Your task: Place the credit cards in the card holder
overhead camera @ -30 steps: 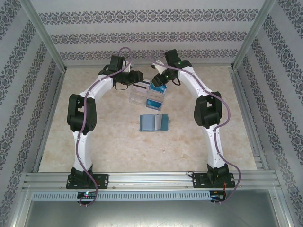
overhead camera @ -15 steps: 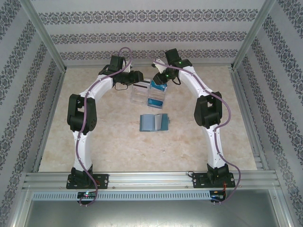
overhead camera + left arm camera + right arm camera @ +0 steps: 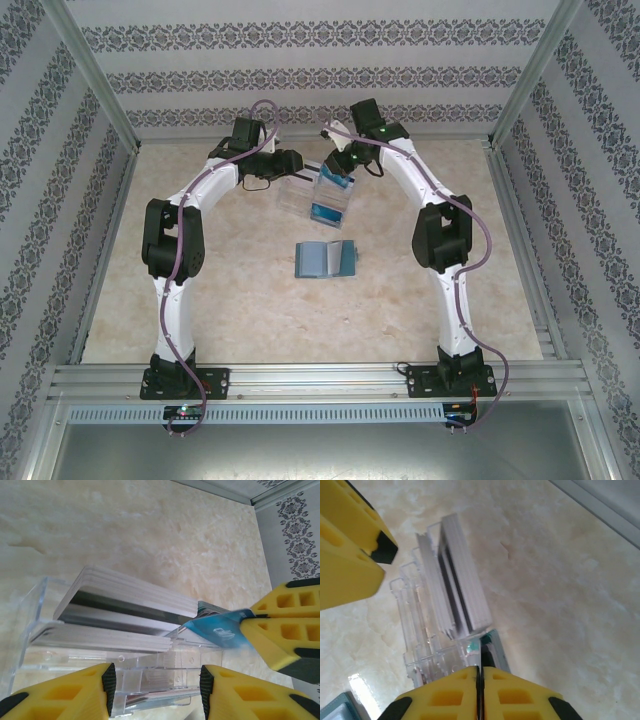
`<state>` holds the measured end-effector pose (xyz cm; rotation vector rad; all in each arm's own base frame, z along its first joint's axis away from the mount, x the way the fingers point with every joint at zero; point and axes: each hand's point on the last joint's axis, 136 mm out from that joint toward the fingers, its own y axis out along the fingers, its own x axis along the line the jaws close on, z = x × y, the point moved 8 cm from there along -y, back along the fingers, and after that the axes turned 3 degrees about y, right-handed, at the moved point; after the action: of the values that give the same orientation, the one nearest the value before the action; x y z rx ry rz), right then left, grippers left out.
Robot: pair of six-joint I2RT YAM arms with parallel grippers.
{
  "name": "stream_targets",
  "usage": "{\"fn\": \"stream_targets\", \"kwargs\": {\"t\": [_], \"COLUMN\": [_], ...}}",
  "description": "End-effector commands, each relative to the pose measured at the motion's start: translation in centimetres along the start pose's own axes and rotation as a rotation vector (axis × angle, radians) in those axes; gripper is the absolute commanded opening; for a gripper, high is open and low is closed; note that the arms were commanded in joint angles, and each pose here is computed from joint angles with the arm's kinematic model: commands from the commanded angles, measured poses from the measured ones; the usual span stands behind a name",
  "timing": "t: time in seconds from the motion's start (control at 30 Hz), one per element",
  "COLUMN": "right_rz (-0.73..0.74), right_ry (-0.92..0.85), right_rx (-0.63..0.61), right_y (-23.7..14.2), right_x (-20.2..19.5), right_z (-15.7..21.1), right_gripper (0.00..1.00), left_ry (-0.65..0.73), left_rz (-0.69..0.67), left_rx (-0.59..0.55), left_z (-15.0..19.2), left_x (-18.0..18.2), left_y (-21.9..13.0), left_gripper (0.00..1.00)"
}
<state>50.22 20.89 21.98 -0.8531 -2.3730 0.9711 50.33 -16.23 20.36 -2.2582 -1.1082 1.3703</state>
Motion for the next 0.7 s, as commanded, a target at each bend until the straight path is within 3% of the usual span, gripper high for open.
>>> {"fn": "stream_targets", "kwargs": {"t": [0.0,0.23,0.47,0.67], "right_rz": [-0.018,-0.104,-0.278,-0.388], "right_ry": [-0.004,0.058,0.202,0.419], "right_rx": [-0.066,-0.114,-0.232,-0.285], "right_y": [-3.0,-3.9,-7.5,-10.1], "right_x": [0.6,0.2,0.9,4.0], "right_z": [-1.6,-2.0,-3.0,0.0], "right_gripper": [0.10,0.07,0.04,0.03], "left_ry": [-0.020,-0.020,-0.008,-0.033], "left_rz": [0.012,0.016,0.075,0.124], "left_rx": [0.027,0.025,-0.013,-0.066], "left_z": [0.5,0.5,0.4,3.0], "left_x": [0.2,0.1,-1.4,-2.1], "left_y": [-0.1,-0.2,-1.7,-3.8], "left_gripper": [0.50,0.50,0.50,0.50]}}
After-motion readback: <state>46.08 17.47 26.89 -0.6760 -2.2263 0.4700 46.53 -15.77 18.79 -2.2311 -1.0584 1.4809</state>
